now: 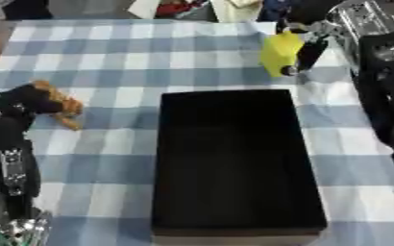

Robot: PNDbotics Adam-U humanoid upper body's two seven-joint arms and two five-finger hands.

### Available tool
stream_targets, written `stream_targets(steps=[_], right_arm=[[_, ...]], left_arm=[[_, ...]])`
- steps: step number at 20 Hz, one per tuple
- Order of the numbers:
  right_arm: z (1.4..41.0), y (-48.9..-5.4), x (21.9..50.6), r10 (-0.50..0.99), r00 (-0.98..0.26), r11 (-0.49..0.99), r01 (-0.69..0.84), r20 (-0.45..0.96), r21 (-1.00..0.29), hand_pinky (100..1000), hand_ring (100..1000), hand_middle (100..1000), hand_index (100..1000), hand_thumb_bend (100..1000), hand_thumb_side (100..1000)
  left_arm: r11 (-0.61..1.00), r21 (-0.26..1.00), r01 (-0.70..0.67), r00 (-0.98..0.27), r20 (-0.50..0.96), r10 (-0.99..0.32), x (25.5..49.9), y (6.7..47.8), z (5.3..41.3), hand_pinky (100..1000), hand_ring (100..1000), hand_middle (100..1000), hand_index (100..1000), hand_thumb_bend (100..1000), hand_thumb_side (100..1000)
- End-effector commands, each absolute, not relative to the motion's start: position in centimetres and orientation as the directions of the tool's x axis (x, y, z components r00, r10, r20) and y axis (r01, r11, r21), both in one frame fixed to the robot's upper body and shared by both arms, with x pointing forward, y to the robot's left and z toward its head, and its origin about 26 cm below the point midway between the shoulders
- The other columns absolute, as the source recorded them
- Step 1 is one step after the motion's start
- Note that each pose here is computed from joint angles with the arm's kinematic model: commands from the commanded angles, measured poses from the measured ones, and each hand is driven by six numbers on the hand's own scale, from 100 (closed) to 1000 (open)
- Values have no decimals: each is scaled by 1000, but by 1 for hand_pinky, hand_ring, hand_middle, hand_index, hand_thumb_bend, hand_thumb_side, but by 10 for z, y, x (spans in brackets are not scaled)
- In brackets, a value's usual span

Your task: Pick up objects on the table and place them in the box.

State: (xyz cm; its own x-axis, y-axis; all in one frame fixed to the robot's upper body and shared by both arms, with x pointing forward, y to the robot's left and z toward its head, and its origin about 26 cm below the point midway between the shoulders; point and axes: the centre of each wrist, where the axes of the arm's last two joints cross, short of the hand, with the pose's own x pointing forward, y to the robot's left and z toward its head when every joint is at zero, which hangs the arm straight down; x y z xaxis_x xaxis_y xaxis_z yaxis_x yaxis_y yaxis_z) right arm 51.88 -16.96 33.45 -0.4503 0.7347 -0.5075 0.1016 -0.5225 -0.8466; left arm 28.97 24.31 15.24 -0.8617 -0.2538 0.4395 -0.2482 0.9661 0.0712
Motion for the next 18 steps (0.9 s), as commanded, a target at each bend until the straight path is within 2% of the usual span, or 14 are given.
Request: stream_targets(steps=[1,5,14,16,18], right_arm=[[355,-172,515,742,-447,-494,139,-499,-858,834,860,704,603,377,225],[359,-171,513,750,-453,-470,149,-483,-870,819,836,625,543,344,218],[365,-167,511,758,-457,-434,179,-466,-883,808,819,572,499,265,212],[368,-166,510,757,-461,-429,182,-463,-885,802,815,566,494,214,230],[370,-165,509,757,-462,-429,183,-462,-885,788,809,553,479,243,246]], left_arm=[[965,83,-250,-869,421,-261,288,244,158,598,578,599,761,171,837],[965,86,-249,-868,423,-261,288,244,158,598,578,599,761,171,837],[965,85,-249,-866,427,-261,288,245,157,600,578,600,761,173,836],[965,86,-249,-865,428,-261,288,245,157,600,579,600,761,172,835],[965,87,-249,-864,429,-262,288,245,157,600,579,600,760,170,828]])
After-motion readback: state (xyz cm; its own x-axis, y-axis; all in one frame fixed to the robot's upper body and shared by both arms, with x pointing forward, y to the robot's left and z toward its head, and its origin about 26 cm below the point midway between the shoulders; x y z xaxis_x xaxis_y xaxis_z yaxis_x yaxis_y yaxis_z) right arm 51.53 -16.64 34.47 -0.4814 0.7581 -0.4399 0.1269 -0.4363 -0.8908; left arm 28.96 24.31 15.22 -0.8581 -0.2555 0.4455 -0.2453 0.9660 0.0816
